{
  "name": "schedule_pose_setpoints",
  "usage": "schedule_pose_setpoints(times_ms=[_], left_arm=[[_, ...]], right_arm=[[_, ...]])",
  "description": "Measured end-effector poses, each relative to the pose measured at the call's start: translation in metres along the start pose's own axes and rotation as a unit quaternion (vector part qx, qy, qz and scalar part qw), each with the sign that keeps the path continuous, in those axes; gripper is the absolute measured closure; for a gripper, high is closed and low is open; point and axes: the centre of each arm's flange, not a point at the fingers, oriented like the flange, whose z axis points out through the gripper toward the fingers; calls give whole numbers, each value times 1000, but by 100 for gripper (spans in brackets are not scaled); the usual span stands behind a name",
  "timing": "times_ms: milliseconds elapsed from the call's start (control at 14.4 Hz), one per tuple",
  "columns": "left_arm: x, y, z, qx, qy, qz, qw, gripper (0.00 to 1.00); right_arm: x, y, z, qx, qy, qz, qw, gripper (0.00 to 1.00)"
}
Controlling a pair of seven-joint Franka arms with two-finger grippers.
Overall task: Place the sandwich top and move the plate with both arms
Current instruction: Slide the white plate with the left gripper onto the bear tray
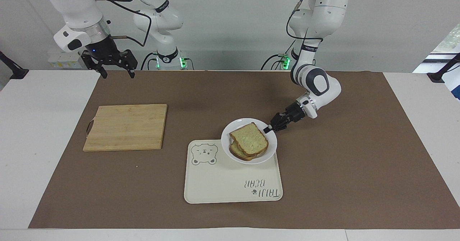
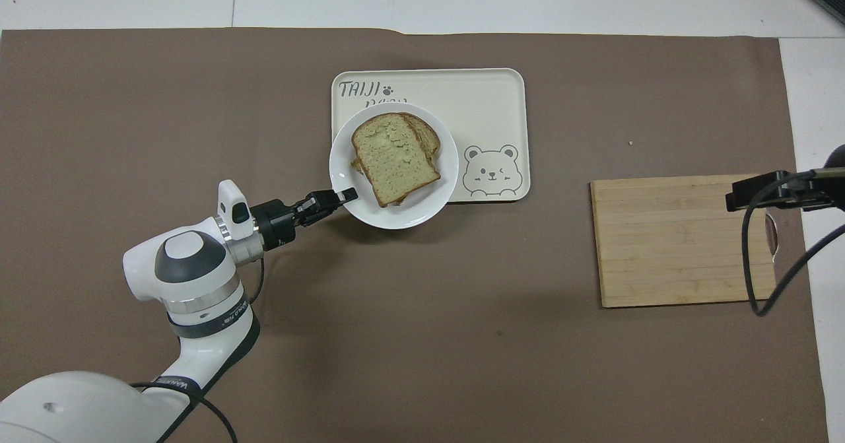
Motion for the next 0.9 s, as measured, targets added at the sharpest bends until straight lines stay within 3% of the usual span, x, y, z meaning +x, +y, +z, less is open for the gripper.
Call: schedule_pose_setpoints(times_ms=[347, 555, 763, 902], left_arm=[[4, 33, 52, 48, 39, -22, 998, 96], [8, 38, 60, 53, 44, -25, 997, 96], [14, 45, 64, 85, 39, 6, 996, 93], [18, 56, 72, 97, 31, 33, 994, 76]], right_arm=[[0, 0, 0, 0, 0, 0, 1000, 0], [0, 0, 0, 0, 0, 0, 1000, 0], [0, 0, 0, 0, 0, 0, 1000, 0], [0, 0, 0, 0, 0, 0, 1000, 0]])
